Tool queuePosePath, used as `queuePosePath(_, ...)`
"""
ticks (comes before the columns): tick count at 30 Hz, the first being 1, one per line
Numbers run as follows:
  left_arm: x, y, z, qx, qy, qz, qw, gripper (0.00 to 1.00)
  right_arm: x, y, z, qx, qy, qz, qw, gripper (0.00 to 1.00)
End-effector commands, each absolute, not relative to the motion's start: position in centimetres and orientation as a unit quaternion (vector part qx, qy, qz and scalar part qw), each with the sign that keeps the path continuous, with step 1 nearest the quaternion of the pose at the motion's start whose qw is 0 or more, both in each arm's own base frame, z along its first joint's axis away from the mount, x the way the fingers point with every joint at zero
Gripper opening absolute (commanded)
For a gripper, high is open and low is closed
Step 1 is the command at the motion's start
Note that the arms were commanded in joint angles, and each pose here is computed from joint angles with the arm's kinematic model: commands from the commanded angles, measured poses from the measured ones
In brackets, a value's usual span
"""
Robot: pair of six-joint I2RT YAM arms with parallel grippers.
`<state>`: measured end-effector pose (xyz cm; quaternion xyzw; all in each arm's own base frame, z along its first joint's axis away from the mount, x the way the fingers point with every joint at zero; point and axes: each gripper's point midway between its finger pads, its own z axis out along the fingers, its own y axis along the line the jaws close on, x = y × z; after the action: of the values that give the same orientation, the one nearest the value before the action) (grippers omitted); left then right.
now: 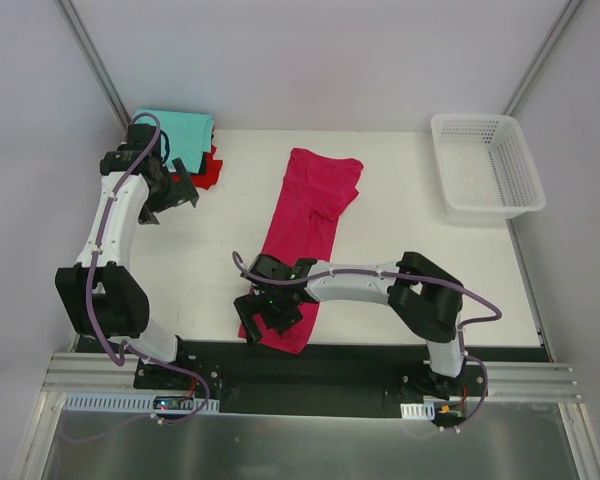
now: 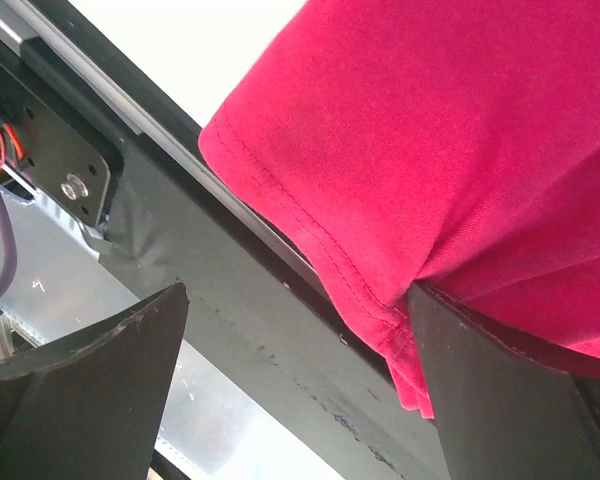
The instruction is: Fold and stack the t-shirts
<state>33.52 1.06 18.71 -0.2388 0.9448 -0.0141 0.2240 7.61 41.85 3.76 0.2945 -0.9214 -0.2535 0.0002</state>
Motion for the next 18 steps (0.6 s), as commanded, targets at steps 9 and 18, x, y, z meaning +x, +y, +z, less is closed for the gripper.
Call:
queuePosePath(9, 33.6, 0.8, 20.0, -0.223, 0.948, -0.022, 0.227, 0.99, 4.2, 33.5, 2.6, 0.27, -0.946, -0.177, 0.029, 0.96)
queuePosePath(18, 33.6, 0.3, 20.3, -0.215, 0.949, -0.037, 0.229, 0.99, 4.7, 30.5, 2.9, 0.26, -0.953, -0.152, 0.014, 0.96)
